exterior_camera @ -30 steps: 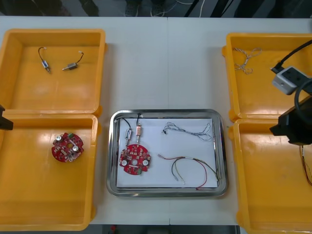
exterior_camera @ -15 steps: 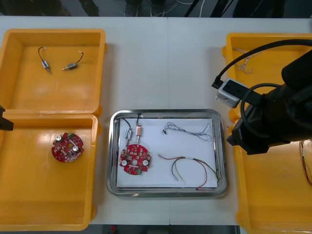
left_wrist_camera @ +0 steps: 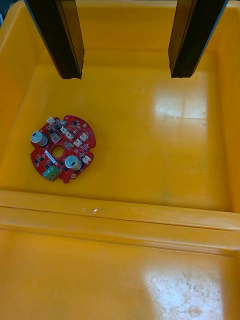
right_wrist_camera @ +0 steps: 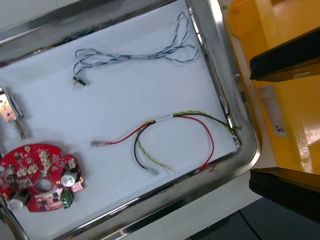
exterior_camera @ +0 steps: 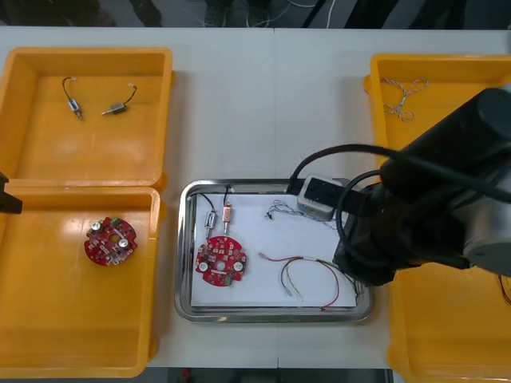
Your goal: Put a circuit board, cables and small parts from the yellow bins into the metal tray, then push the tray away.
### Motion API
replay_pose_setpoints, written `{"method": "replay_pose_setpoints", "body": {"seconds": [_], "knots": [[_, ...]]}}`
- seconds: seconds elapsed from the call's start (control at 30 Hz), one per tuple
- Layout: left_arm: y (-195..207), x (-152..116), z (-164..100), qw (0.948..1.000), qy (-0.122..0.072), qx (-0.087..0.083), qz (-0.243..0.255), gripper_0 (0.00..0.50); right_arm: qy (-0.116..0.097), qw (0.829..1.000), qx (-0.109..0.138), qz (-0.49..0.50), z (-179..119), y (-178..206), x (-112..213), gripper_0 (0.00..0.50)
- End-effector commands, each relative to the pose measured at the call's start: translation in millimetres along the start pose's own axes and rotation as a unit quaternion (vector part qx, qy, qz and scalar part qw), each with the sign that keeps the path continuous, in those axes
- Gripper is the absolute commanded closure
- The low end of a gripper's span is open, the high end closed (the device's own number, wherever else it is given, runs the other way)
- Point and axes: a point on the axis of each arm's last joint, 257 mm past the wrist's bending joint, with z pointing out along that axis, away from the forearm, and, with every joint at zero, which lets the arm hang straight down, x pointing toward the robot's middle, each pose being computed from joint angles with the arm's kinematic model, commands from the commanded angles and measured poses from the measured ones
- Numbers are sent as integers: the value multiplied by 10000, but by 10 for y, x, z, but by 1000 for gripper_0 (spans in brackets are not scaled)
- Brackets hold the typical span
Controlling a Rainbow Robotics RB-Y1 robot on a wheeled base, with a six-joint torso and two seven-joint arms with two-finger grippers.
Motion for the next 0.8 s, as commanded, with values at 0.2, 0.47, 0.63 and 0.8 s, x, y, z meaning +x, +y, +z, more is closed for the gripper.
{"method": "replay_pose_setpoints", "body": {"seconds": [0.2, 0.47, 0.63, 0.8], "knots": [[89, -65, -132, 9990, -155, -173, 391, 0, -211, 9880, 188, -1519, 219, 355, -457, 0], [89, -65, -132, 9990, -155, -173, 391, 0, 24, 9732, 286, -2281, 477, 479, -367, 0], [89, -65, -132, 9990, -155, -173, 391, 0, 53, 9702, 310, -2401, 630, 582, -343, 0], [89, -65, -132, 9990, -155, -173, 391, 0, 100, 9734, 120, -2286, 803, 696, -321, 0]]}}
